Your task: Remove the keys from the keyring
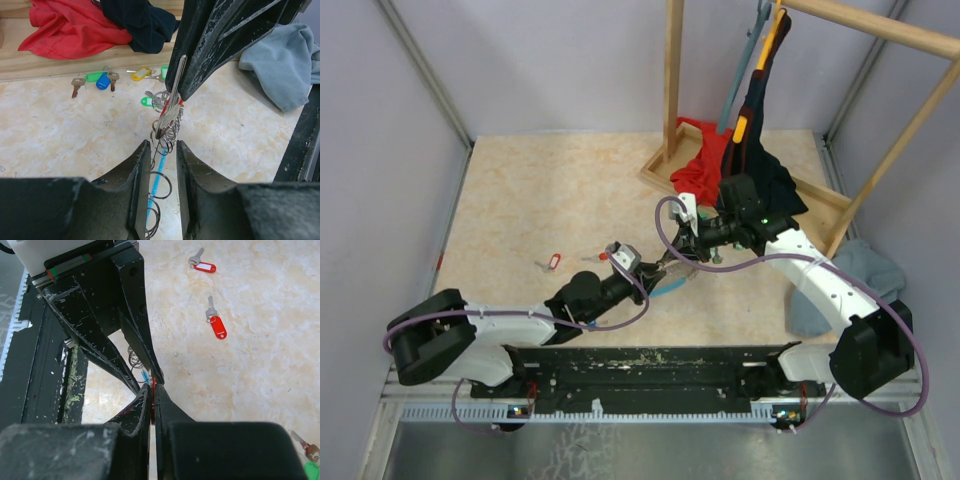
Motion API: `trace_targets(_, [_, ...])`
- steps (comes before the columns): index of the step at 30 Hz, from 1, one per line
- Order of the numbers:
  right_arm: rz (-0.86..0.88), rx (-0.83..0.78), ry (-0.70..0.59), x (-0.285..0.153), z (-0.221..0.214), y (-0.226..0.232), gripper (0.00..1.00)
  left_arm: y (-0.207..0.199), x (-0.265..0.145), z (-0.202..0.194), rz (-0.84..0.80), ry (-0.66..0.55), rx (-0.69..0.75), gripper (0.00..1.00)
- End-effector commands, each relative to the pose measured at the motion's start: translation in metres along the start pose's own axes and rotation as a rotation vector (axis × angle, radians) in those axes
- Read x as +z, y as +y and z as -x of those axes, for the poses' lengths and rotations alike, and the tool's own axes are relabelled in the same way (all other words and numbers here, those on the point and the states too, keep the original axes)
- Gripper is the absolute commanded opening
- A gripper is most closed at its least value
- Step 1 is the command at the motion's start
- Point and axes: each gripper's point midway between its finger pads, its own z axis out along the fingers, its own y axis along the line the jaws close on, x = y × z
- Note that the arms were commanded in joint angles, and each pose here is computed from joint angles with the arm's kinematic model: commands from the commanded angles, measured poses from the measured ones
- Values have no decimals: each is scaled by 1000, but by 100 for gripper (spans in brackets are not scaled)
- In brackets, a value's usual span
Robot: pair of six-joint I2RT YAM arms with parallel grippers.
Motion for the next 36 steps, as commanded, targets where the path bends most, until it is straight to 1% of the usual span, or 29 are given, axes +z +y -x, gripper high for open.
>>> trace_targets(1, [-39, -96, -74, -11, 38, -8, 0, -3, 5, 8, 3, -3, -7, 34])
trace_targets(8, [-55, -88, -70, -11, 37, -11, 0, -5, -1, 21, -2, -5, -19, 35])
trace_targets(15, [-66, -80, -70, -11, 37, -13, 0, -5, -12, 18, -2, 35, -39, 37])
trace_targets(22, [-72, -70, -74, -11, 38, -14, 0, -13, -20, 24, -46, 14, -89, 40])
trace_targets(27, [-70, -68, -76, -11, 39, -13, 0, -16, -14, 21, -58, 19, -86, 40])
trace_targets(36, [-67, -65, -77, -11, 38, -13, 0, -6, 1, 16, 8, 42, -79, 39])
